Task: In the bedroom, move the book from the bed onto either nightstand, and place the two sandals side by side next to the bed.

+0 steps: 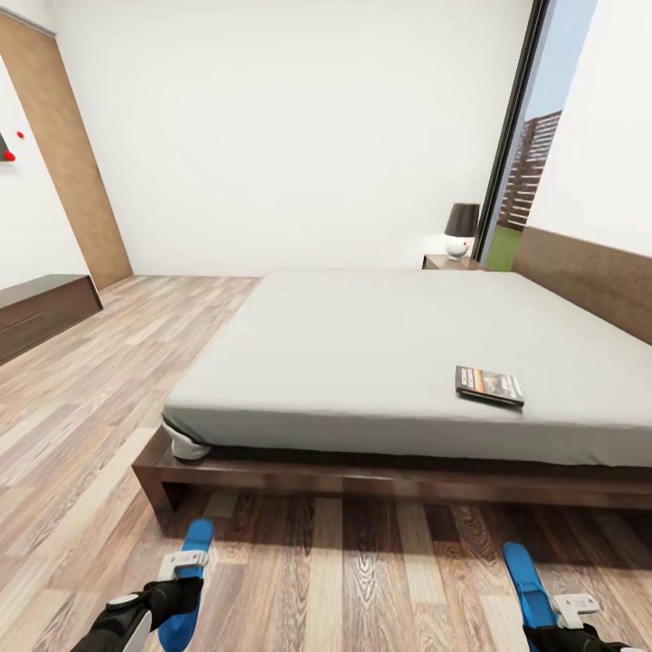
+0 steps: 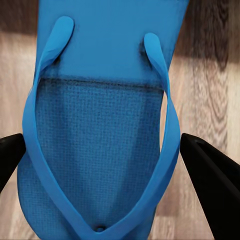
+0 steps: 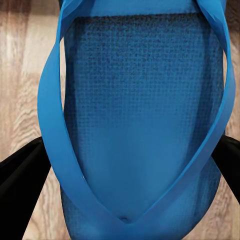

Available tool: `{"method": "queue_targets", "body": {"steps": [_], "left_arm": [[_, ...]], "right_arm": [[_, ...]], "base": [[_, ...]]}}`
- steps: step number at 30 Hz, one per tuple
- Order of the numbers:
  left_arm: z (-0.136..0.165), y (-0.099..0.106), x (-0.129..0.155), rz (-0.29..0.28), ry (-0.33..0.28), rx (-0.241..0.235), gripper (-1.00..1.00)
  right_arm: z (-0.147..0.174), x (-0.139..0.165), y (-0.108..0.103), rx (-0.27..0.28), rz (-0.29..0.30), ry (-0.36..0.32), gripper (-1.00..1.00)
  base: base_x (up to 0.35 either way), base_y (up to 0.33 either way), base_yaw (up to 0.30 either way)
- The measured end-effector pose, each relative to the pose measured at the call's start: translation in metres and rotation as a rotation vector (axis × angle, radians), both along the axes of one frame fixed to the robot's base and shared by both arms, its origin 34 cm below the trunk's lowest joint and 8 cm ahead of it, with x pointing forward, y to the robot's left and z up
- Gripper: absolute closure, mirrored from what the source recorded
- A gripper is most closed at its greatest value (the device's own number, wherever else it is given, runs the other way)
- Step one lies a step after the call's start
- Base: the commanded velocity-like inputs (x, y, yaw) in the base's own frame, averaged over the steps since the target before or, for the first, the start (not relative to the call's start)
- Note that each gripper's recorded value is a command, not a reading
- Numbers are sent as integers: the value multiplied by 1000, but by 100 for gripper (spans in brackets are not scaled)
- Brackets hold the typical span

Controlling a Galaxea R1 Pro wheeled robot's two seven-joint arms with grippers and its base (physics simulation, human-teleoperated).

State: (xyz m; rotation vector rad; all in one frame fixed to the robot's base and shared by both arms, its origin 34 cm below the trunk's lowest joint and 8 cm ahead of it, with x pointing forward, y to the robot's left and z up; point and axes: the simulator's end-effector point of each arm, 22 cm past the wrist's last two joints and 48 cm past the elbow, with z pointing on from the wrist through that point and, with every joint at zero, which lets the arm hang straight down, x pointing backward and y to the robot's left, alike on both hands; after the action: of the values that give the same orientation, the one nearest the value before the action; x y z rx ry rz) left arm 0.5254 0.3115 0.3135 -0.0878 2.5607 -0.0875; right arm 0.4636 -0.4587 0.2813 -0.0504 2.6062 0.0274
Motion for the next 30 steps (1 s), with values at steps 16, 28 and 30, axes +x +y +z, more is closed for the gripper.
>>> {"method": "queue_targets", "body": {"steps": [16,28,30], "left_arm": [[-1,0,0,-5,1,4,100],[-2,1,-1,-5,3,7,100],[-2,1,-1,-5,4,7,100]], "right_arm": [[-1,-1,0,-1,0,3,100],[-1,-2,0,-2,0,2,100],[-1,-2,0,-2,0,2,100]], "base": [[92,1,0],[81,90,0],[1,125,0]]}}
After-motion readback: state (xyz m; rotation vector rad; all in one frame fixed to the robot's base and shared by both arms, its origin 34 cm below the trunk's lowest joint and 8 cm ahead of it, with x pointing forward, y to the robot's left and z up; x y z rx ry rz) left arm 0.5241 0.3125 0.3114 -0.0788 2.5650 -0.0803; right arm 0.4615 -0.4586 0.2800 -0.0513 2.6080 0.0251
